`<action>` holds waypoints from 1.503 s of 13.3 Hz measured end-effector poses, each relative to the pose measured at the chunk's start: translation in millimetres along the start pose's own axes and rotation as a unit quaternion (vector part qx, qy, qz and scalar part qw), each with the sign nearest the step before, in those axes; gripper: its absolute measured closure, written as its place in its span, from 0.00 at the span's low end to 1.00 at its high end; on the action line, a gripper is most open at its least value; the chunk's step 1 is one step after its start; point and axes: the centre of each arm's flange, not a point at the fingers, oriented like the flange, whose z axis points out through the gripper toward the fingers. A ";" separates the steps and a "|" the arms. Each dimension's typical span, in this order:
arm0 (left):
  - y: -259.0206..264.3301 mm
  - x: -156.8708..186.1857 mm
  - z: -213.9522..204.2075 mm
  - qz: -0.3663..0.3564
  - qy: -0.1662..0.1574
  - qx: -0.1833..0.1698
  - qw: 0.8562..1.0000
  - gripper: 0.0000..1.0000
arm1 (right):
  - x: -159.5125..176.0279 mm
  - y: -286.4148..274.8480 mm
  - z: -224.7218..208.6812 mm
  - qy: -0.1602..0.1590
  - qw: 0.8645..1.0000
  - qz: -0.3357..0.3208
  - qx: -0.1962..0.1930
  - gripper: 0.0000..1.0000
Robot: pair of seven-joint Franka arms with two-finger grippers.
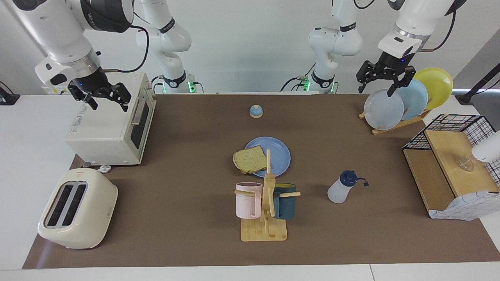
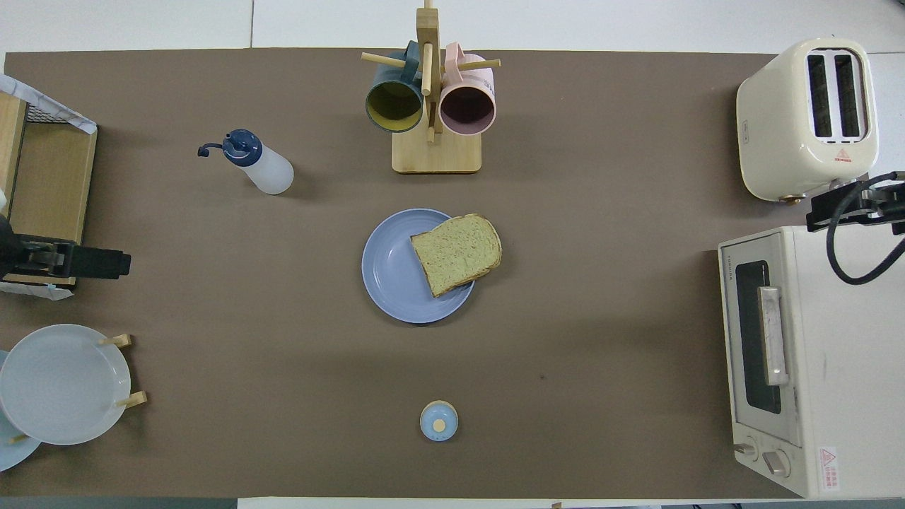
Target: Put bread on plate and add seasoning
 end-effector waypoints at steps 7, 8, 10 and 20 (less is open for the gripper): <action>-31.8 -0.8 3.4 -0.040 -0.067 0.002 0.997 0.00 | 0.0 0.0 0.0 0.000 1.000 0.000 0.000 0.00; -42.1 1.5 10.1 -0.051 -0.066 0.000 0.997 0.00 | 0.0 0.0 0.0 0.000 1.000 0.000 0.000 0.00; -44.2 13.9 20.5 -0.056 -0.051 -0.005 0.997 0.00 | 0.0 0.0 0.0 0.000 1.000 0.000 0.000 0.00; -15.3 33.3 15.3 -0.038 -0.069 -0.005 0.997 0.00 | 0.0 0.0 0.2 0.000 1.000 0.000 0.000 0.00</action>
